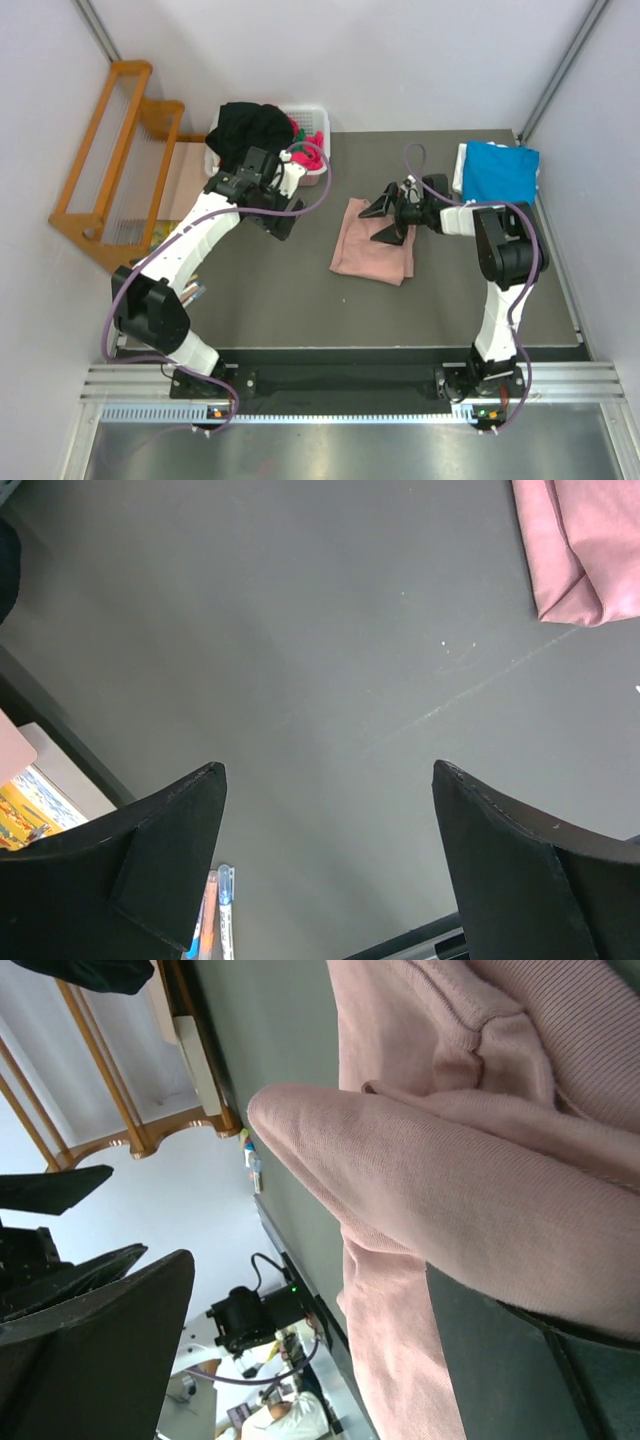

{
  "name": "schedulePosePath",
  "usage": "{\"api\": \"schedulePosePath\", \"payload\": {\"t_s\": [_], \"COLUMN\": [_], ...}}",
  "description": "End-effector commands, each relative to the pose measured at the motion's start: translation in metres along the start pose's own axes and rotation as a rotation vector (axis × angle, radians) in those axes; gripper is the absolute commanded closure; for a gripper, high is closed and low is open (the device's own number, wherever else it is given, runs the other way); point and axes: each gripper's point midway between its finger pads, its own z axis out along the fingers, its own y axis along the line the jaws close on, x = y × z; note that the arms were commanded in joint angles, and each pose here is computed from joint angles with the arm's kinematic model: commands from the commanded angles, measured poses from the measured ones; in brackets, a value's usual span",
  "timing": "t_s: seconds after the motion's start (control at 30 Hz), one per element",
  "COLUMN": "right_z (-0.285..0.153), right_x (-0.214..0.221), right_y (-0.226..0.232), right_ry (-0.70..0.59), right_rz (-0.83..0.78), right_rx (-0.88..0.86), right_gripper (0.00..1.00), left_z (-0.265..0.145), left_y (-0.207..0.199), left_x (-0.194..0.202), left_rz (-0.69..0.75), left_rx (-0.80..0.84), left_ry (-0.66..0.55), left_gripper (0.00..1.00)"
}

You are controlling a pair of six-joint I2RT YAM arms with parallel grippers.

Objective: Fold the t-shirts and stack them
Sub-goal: Fold the tshirt

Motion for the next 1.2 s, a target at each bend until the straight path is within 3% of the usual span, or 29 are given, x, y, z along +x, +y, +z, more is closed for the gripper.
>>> {"api": "schedulePosePath", "payload": {"t_s": [0.0,0.23,0.63,1.03,1.17], "right_z": [-0.016,-0.049,-0.044,-0.017,-0.022], "right_x": [-0.018,0.029,0.114,0.121,0.113], "right_y": [0.016,0.078,0.029,-0.046,-0.015], "right_ry": [-0.107,-0.097,0.034,0.082,0.083], "right_rz": [-0.121,-0.272,-0.205,-0.071,-0.128], "right_rx": [0.008,-0.041,-0.033,0.117,0.062], "right_gripper": [0.00,0.00,0.00,0.00,0.00], "left_z": [-0.017,-0.016,-0.006,-0.012,-0.014], "left_y": [0.004,0.006,0.020,0.025,0.025], "left_x": [-0.006,-0.010,0.003,0.008,0.009], "left_rz": [0.007,-0.009,-0.071,-0.069,-0.070], "left_rx": [-0.020,-0.026,-0.049,-0.054,-0.054], "left_ry": [-0.057,-0.072,-0.062,-0.059,-0.061], "left_gripper": [0.12,0.12,0.11,0.11,0.11]}}
